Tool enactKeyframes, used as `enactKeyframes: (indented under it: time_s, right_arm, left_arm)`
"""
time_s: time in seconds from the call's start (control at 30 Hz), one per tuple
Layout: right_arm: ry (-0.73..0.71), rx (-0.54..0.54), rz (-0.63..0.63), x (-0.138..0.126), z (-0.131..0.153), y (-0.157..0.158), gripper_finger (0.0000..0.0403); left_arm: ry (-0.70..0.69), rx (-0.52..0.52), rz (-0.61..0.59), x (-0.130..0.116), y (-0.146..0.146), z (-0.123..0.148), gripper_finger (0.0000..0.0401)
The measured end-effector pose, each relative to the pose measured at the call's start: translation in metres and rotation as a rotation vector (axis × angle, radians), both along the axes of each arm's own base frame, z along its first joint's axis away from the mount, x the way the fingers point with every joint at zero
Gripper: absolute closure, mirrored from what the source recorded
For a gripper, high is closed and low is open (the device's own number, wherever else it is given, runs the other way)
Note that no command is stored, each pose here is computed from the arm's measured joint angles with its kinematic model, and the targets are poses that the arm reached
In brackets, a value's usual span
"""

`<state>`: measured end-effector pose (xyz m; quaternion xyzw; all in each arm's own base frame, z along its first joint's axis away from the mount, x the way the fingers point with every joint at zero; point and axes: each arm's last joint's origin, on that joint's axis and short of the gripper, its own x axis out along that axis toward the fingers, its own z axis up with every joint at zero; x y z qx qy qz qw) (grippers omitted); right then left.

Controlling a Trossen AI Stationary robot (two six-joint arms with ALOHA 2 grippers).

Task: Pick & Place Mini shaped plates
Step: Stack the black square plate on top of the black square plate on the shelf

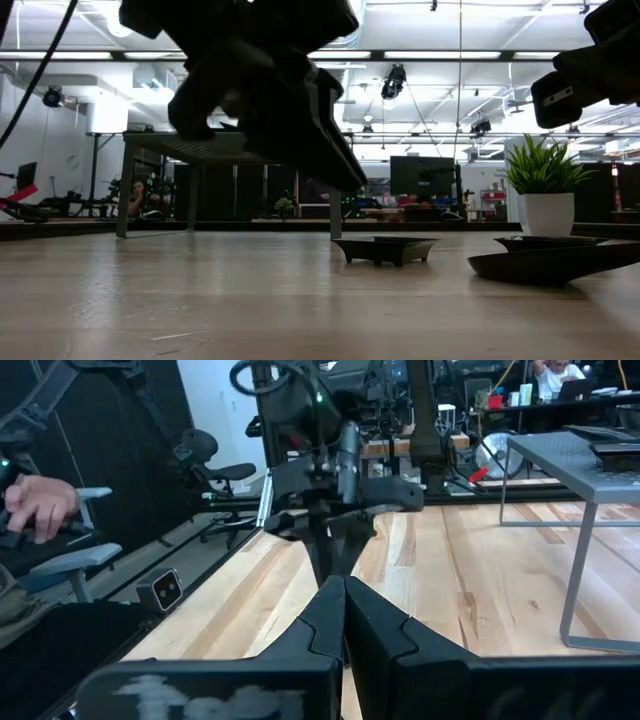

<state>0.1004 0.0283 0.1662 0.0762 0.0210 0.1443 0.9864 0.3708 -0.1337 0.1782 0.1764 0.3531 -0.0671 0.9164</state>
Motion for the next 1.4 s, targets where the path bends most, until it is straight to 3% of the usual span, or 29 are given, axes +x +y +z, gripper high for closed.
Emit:
enactKeyframes:
  time_s: [0.53,0.83,1.1,1.27,1.4]
  right_arm:
    - [0.000,0.000,-0.001,0.000,0.000,0.000,0.0394]
    - [0.000,0.000,0.000,0.000,0.000,0.000,0.0394]
    - [0.000,0.000,0.000,0.000,0.000,0.000,0.0394]
    - [0.000,0.000,0.000,0.000,0.000,0.000,0.0394]
    - [0.000,0.000,0.000,0.000,0.000,0.000,0.0394]
  left_arm:
    - [0.067,0.068,-0.033,0.017,-0.008,-0.038,0.0323]
    - [0.055,0.100,-0.016,0.018,-0.007,-0.037,0.0325]
    - [0.076,0.100,-0.002,0.018,-0.003,-0.038,0.0394]
    - [0.077,0.067,0.034,0.019,0.002,-0.036,0.0399]
    - [0.058,0.061,0.046,0.014,0.002,-0.019,0.0400]
